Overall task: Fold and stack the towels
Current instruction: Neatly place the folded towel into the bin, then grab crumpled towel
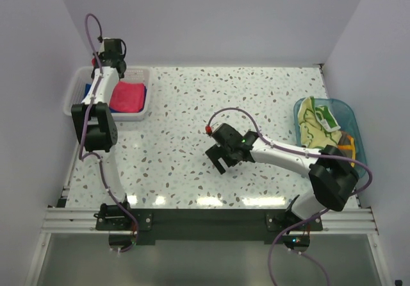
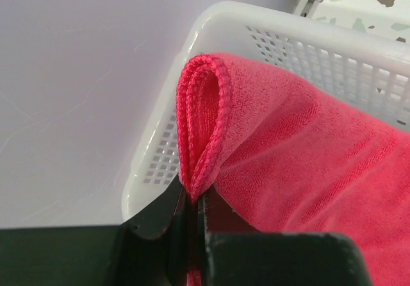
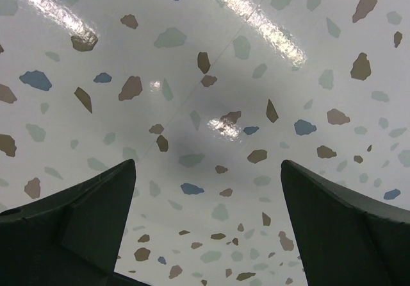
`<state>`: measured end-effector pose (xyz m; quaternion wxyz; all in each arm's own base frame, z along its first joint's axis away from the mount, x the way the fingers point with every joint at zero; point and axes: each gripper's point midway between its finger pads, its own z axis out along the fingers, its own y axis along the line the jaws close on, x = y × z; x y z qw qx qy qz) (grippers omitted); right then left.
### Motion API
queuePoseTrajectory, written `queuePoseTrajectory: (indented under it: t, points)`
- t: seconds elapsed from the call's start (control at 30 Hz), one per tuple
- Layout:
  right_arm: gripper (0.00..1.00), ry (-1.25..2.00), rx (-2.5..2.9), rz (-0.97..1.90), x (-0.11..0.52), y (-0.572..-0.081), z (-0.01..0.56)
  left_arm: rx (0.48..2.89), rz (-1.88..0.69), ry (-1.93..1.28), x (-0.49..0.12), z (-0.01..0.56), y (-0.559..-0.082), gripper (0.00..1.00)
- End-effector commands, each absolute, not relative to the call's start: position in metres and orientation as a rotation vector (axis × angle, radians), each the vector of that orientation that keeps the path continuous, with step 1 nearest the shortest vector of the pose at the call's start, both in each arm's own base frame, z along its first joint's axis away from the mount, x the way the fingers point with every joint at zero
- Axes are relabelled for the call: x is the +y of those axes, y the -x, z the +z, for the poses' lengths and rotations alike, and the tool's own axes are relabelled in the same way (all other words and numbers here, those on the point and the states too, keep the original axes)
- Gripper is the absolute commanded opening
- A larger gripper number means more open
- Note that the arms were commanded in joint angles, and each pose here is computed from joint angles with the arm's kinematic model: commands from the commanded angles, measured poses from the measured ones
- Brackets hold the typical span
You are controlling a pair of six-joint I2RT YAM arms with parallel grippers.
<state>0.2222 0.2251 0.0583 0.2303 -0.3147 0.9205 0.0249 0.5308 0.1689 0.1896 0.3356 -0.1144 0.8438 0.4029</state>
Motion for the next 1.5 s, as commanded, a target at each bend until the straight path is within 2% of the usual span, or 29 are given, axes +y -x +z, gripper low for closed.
queuePoseTrajectory:
  t: [0.0, 0.23, 0.27, 0.33, 0.37, 0.43, 0.47, 0.57, 0.67, 0.83, 0.97, 1.0, 1.07, 1.1, 1.13, 1.2, 1.27, 1.3, 1.33, 1.47]
  points:
    - [0.99, 0.877, 2.509, 0.037, 0.225, -0.231, 0.067, 2.136, 1.095, 0.339, 0.188, 0.187, -0.537, 0.09]
    - [0.99, 0.887, 2.517, 0.028, 0.226, -0.232, 0.065, 2.182, 1.199, 0.367, 0.21, 0.144, -0.53, 0.23]
    - [0.99, 0.89, 2.518, 0.03, 0.226, -0.231, 0.065, 2.171, 1.214, 0.363, 0.211, 0.144, -0.532, 0.36]
    - [0.99, 0.89, 2.518, 0.028, 0.226, -0.231, 0.066, 2.151, 1.265, 0.377, 0.217, 0.146, -0.529, 0.5]
    - [0.99, 0.889, 2.521, 0.025, 0.225, -0.231, 0.065, 2.13, 1.276, 0.383, 0.218, 0.15, -0.531, 0.65]
    - [0.99, 0.89, 2.519, 0.022, 0.225, -0.231, 0.065, 2.111, 1.293, 0.395, 0.22, 0.154, -0.531, 0.74]
    - [0.99, 0.887, 2.52, 0.018, 0.225, -0.232, 0.065, 2.094, 1.289, 0.408, 0.221, 0.159, -0.533, 0.82]
    - [0.99, 0.864, 2.511, 0.004, 0.223, -0.235, 0.071, 2.06, 1.3, 0.452, 0.222, 0.173, -0.532, 0.91]
    - [0.99, 0.796, 2.495, -0.045, 0.213, -0.245, 0.079, 2.055, 1.208, 0.5, 0.215, 0.183, -0.532, 0.93]
    - [0.98, 0.569, 2.451, -0.065, 0.188, -0.272, 0.109, 2.056, 0.776, 0.516, 0.165, 0.212, -0.539, 0.98]
    - [0.99, 0.328, 2.404, -0.081, 0.152, -0.301, 0.142, 2.061, 0.507, 0.495, 0.112, 0.229, -0.519, 1.0]
    - [0.99, 0.266, 2.38, -0.135, 0.138, -0.307, 0.151, 2.029, 0.389, 0.453, 0.087, 0.254, -0.512, 1.0]
    - [0.99, 0.116, 2.351, -0.198, 0.108, -0.316, 0.167, 2.052, 0.275, 0.431, 0.053, 0.247, -0.494, 1.0]
    - [0.99, 0.037, 2.328, -0.267, 0.09, -0.32, 0.173, 2.013, 0.177, 0.376, 0.029, 0.268, -0.483, 1.0]
    - [0.99, -0.059, 2.319, -0.312, 0.066, -0.324, 0.178, 2.045, 0.152, 0.35, 0.017, 0.251, -0.47, 1.0]
    - [0.98, -0.186, 2.303, -0.358, 0.039, -0.328, 0.184, 2.038, 0.009, 0.249, -0.026, 0.261, -0.445, 1.0]
    - [0.96, -0.33, 2.27, -0.403, 0.004, -0.333, 0.191, 2.101, -0.074, 0.195, -0.053, 0.234, -0.418, 1.0]
    - [0.95, -0.381, 2.253, -0.42, -0.009, -0.335, 0.193, 2.073, -0.149, 0.149, -0.065, 0.245, -0.402, 1.0]
    - [0.94, -0.478, 2.223, -0.455, -0.034, -0.336, 0.196, 2.114, -0.153, 0.133, -0.067, 0.222, -0.387, 1.0]
    - [0.89, -0.746, 2.147, -0.47, -0.091, -0.341, 0.192, 2.079, -0.155, 0.127, -0.066, 0.212, -0.349, 1.0]
